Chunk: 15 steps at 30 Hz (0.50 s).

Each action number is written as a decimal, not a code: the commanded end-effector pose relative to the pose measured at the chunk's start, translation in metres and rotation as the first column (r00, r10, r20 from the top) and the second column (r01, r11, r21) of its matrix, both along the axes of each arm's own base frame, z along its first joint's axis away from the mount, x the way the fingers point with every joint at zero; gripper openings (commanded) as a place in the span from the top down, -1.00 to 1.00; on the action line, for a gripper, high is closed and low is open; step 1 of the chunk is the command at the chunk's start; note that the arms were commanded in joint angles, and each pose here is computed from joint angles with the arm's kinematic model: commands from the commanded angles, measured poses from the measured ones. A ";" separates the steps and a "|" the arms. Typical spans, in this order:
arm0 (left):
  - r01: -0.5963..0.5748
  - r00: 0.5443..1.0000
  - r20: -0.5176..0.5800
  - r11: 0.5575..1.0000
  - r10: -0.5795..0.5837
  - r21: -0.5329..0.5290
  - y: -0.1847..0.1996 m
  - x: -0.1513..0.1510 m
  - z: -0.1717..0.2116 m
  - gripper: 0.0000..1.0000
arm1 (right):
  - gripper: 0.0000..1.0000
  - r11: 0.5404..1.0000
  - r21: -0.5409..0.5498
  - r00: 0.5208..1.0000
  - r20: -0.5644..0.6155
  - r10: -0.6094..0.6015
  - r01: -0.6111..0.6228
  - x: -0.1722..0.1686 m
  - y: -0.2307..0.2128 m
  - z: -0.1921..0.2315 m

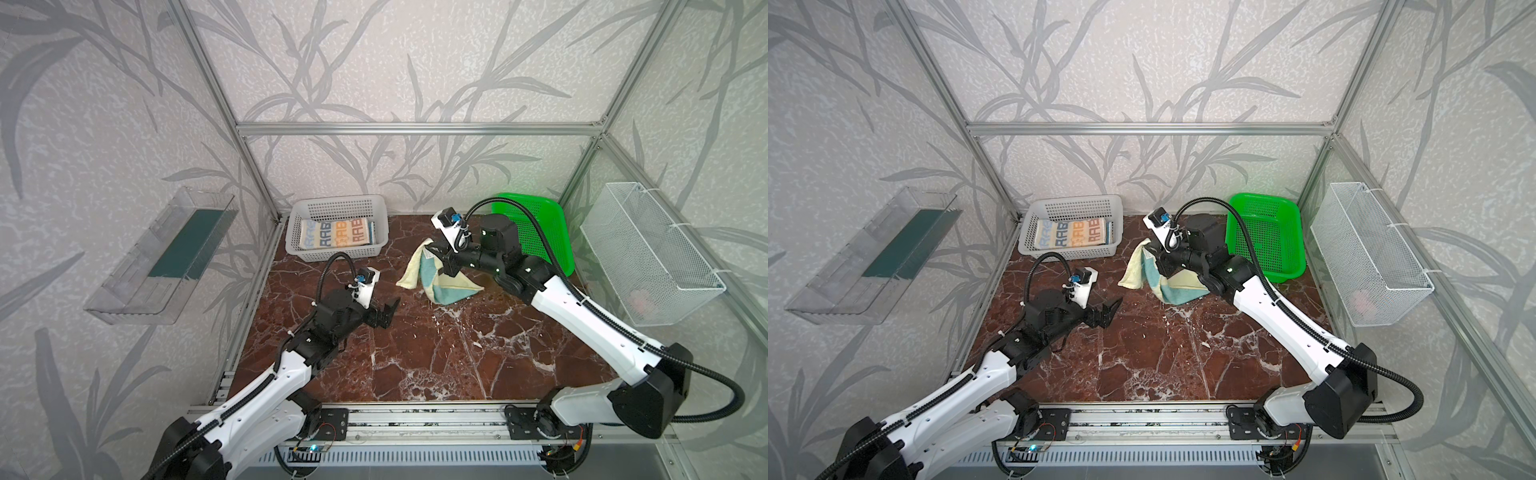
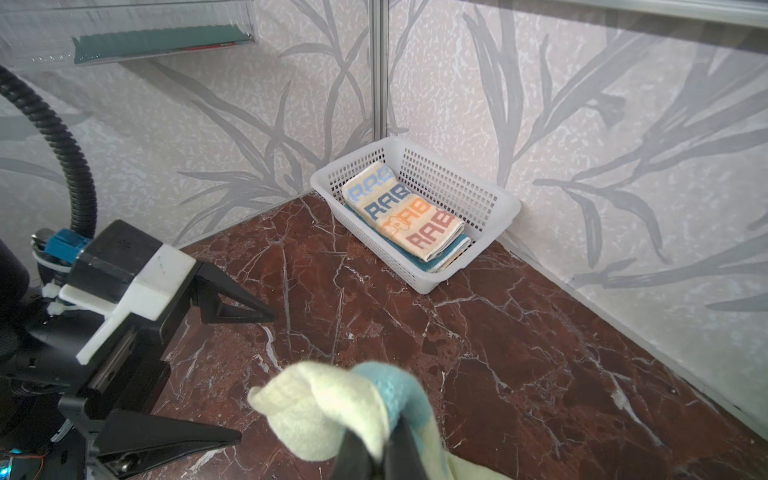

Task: Fold and stack the towels
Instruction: 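Carry the hanging towel toward table center with the right gripper while the left gripper approaches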

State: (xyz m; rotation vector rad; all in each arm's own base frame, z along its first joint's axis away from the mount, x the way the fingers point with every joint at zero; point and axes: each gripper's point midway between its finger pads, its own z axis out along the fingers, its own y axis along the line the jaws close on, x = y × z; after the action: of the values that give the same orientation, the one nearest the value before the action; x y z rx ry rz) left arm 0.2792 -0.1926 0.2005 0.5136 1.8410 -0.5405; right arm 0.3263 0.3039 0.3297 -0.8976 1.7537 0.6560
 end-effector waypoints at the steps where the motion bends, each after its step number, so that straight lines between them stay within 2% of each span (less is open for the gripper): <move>1: 0.066 0.992 0.109 0.996 -0.059 -0.062 -0.014 0.002 0.028 -0.96 | 1.00 1.000 0.021 1.000 0.012 -0.013 0.012 0.001 0.001 0.002; 8: 0.120 0.980 0.169 0.989 -0.104 -0.085 -0.024 0.003 0.046 -0.92 | 1.00 0.999 -0.016 0.999 0.008 -0.035 0.035 0.002 -0.005 -0.014; 15: 0.194 0.973 0.143 0.977 -0.181 -0.086 -0.037 -0.001 0.049 -0.84 | 1.00 0.998 -0.025 0.999 0.016 -0.048 0.049 0.008 -0.004 -0.018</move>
State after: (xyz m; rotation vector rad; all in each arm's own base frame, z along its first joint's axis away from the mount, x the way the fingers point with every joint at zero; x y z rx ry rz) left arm 0.2804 -0.2193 0.2279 0.5955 1.7050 -0.6667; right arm 0.3305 0.2978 0.3007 -0.8849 1.8135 0.6053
